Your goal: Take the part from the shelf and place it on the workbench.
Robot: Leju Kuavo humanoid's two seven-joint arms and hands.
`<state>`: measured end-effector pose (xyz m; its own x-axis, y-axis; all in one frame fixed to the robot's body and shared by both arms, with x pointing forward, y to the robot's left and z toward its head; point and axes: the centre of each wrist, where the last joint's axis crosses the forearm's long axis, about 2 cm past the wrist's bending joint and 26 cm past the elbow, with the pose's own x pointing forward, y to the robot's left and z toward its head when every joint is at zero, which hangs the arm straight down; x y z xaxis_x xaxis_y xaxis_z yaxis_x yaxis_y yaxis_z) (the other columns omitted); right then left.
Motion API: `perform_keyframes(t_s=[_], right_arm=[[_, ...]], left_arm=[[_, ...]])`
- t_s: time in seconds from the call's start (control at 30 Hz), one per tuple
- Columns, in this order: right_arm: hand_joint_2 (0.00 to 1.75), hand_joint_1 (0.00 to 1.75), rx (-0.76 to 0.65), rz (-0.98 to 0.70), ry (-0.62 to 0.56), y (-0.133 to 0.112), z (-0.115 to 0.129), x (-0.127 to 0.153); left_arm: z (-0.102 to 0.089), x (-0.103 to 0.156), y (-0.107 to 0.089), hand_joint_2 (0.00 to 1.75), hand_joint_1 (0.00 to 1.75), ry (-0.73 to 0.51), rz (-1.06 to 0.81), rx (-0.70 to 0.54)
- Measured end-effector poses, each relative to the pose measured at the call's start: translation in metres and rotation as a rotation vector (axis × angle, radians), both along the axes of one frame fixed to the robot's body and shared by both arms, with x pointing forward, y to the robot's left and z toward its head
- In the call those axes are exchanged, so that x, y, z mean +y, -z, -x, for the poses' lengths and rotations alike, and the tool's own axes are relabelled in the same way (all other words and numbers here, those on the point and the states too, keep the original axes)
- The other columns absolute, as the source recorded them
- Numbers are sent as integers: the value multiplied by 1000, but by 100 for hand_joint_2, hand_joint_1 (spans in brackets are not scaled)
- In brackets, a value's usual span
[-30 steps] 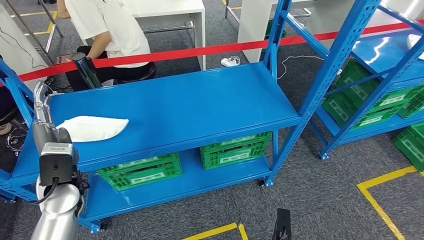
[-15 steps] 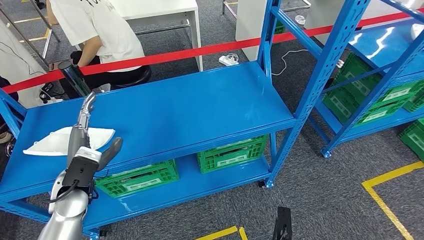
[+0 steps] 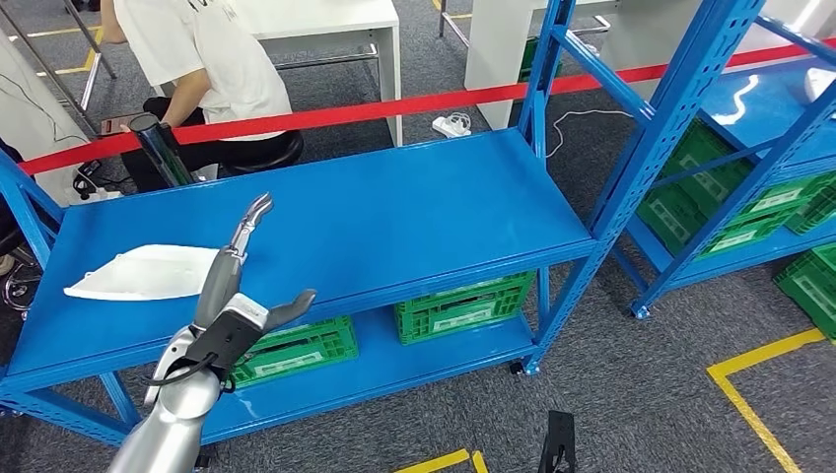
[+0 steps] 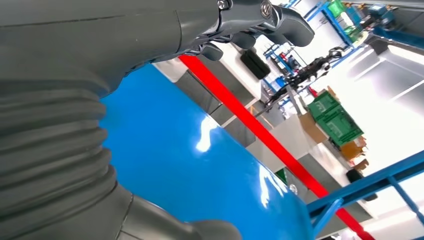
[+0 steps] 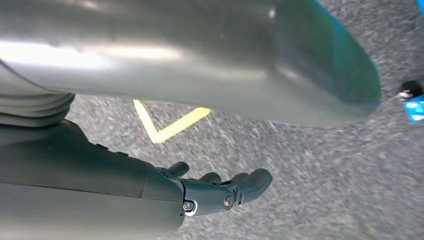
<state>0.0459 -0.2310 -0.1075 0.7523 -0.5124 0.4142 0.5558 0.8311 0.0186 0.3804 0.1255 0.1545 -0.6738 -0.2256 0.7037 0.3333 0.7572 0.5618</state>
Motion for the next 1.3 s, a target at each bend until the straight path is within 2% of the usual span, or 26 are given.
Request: perform_keyframes(t_s=[0.17, 0.5, 0.63, 0.9, 1.3], right_arm=[[0, 0, -21, 25, 5, 1, 1, -3], [0, 0, -37, 50, -1, 1, 2, -8], [0, 0, -36, 58, -28, 2, 2, -12], [0, 0, -50, 84, -110, 3, 3, -26], [0, 0, -53, 97, -114, 3, 3, -32]], left_arm=[[1, 1, 9, 175, 0, 3, -22, 26], [-3, 6, 15, 175, 0, -28, -49, 31], [-5, 11, 20, 0, 0, -60, -55, 26], [13, 47, 46, 0, 0, -201, -76, 52], [16, 59, 47, 0, 0, -235, -71, 42]])
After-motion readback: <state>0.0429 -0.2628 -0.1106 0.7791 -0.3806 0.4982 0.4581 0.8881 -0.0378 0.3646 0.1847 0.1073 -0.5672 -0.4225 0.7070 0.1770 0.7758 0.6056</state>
